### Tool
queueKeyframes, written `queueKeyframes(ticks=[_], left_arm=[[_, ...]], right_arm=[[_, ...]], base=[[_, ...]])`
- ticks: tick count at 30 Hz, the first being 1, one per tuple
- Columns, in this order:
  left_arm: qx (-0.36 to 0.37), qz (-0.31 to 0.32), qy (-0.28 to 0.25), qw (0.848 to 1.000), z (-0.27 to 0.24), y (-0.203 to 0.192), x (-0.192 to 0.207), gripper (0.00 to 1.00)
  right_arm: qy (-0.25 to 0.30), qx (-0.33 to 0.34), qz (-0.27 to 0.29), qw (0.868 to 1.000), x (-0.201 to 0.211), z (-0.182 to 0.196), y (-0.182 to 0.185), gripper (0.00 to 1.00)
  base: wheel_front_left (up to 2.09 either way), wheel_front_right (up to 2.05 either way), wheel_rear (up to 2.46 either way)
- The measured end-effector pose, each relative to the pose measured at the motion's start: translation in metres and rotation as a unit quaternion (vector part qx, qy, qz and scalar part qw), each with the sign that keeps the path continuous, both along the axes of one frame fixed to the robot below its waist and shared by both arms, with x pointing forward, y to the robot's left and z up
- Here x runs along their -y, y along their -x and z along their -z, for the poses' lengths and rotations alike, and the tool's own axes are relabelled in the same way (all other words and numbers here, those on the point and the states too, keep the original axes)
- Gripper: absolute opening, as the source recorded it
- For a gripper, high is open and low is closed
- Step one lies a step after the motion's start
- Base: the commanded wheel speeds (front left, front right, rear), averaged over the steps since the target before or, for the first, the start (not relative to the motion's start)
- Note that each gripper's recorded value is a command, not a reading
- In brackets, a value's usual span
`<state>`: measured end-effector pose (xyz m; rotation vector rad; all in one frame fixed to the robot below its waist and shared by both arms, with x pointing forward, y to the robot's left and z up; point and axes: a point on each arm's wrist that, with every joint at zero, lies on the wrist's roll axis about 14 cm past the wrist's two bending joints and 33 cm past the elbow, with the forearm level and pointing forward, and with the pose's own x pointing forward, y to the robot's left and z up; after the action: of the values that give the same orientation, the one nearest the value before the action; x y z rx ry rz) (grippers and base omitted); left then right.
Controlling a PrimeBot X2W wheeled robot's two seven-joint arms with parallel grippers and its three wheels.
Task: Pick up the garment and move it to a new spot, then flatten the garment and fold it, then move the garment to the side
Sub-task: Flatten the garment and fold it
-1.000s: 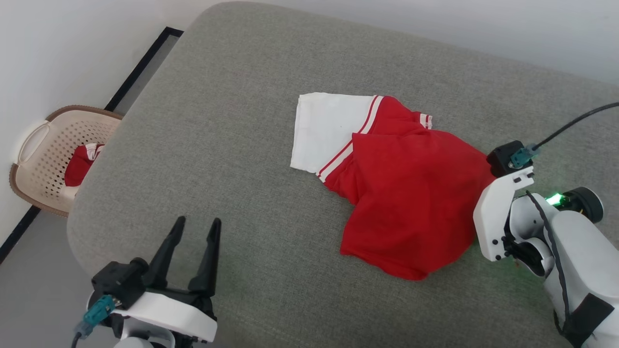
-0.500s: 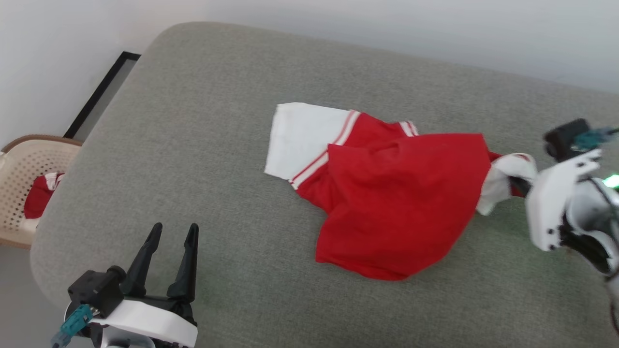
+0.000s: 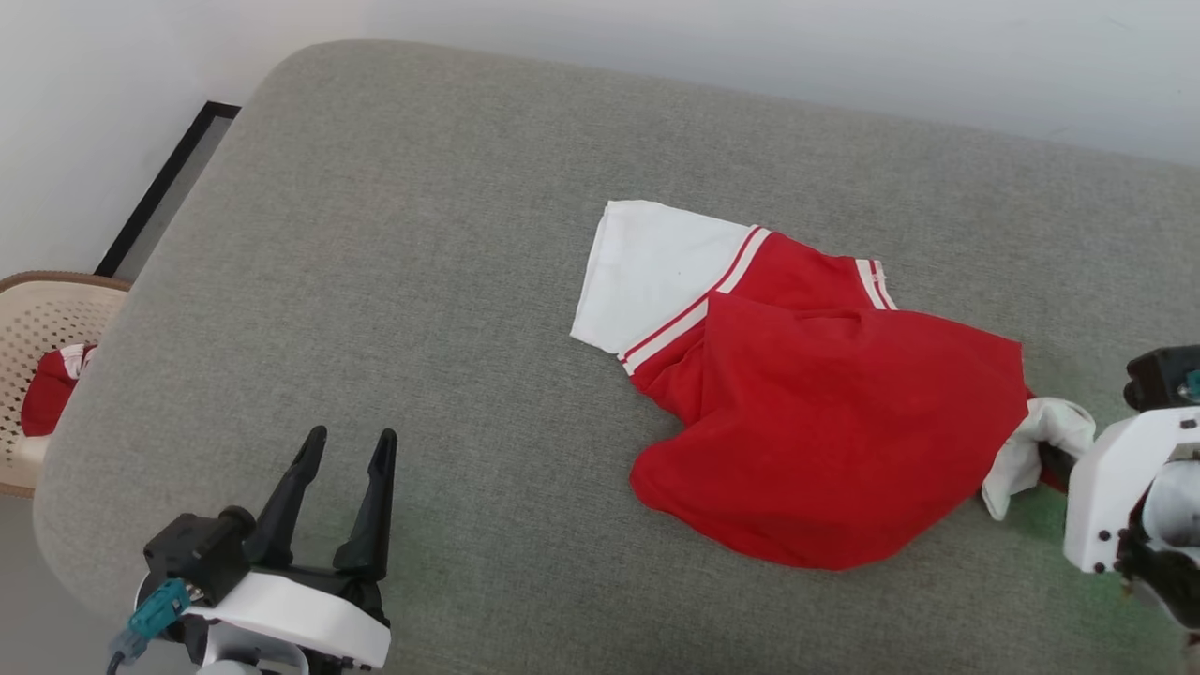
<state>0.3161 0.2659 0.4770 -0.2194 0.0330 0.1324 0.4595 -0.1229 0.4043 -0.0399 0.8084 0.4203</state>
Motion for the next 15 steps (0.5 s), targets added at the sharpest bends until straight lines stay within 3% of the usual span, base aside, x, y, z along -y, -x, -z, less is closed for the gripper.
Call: queueKeyframes(ticks=[2, 3, 10, 14, 15], left_arm=[[-0.002, 0.008, -0.001, 1.000, 0.001, -0.002, 0.002, 1.00], [-0.004, 0.013, -0.001, 1.000, 0.002, -0.003, 0.003, 1.00], [-0.003, 0.075, -0.019, 0.997, -0.012, -0.027, 0.013, 1.00], [-0.025, 0.125, -0.023, 0.992, -0.022, -0.048, 0.024, 1.00], [-0.037, 0.150, -0.022, 0.988, -0.028, -0.060, 0.031, 1.00]], right_arm=[[-0.004, -0.011, 0.008, 1.000, 0.000, 0.007, 0.003, 0.43], [-0.006, -0.015, 0.010, 1.000, -0.001, 0.009, 0.006, 1.00], [-0.024, 0.029, 0.026, 0.999, 0.005, -0.019, -0.001, 1.00], [-0.048, 0.098, 0.047, 0.993, 0.013, -0.053, -0.005, 1.00], [-0.062, 0.142, 0.072, 0.985, 0.024, -0.072, -0.005, 1.00]], base=[[0.00, 0.00, 0.00], [0.00, 0.00, 0.00], [0.00, 0.00, 0.00], [0.00, 0.00, 0.00], [0.00, 0.00, 0.00]])
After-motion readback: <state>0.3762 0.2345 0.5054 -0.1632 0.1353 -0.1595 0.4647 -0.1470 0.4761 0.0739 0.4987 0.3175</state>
